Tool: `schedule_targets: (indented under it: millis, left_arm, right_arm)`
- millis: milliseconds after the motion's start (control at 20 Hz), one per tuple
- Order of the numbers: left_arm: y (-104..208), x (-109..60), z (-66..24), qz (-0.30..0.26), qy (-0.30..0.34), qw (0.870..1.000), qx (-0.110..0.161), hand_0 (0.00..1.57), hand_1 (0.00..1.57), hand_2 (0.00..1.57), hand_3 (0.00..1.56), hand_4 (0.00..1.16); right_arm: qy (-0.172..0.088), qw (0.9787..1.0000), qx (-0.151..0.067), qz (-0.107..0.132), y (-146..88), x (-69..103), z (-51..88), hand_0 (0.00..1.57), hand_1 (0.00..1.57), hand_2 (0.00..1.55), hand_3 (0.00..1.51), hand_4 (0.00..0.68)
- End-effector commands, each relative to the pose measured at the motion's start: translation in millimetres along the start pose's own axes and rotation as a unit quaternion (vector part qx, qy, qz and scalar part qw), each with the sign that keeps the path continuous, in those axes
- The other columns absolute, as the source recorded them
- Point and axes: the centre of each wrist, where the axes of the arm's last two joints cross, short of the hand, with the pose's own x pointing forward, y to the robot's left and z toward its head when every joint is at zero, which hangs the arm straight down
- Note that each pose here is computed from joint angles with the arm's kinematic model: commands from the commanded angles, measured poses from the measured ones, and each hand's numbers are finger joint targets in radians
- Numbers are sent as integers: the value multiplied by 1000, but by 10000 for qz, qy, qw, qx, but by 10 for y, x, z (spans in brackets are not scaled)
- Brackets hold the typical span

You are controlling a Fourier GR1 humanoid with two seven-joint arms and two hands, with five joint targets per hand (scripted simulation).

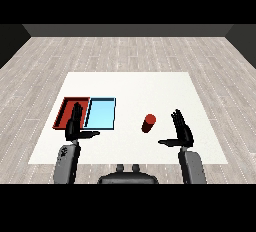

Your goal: Pick the red can and put it in the red box

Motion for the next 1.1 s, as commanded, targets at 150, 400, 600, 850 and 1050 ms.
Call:
schedule_targets:
  millis: [150,400,600,850,1050]
  left_arm:
    - [12,-67,146,33,-317,9995,50,0,0,0,0,0]
    - [-83,-53,52,27,-301,9995,53,0,0,0,0,0]
    - [113,-123,83,72,-357,9993,44,0,0,0,0,0]
    - [86,-192,113,47,-357,9994,9,0,0,0,0,0]
    - [-108,-63,268,87,-330,9994,29,0,0,0,0,0]
  right_arm:
    - [-186,9998,17,-90,59,-196,146,0,0,0,0,0]
    - [-236,9997,-7,3,-85,-91,84,0,0,0,0,0]
    - [-195,9997,-80,-135,-1,24,42,0,0,0,0,0]
    - [-112,9997,30,-214,80,-79,-83,0,0,0,0,0]
    - [-97,9996,-25,-263,16,-187,-213,0,0,0,0,0]
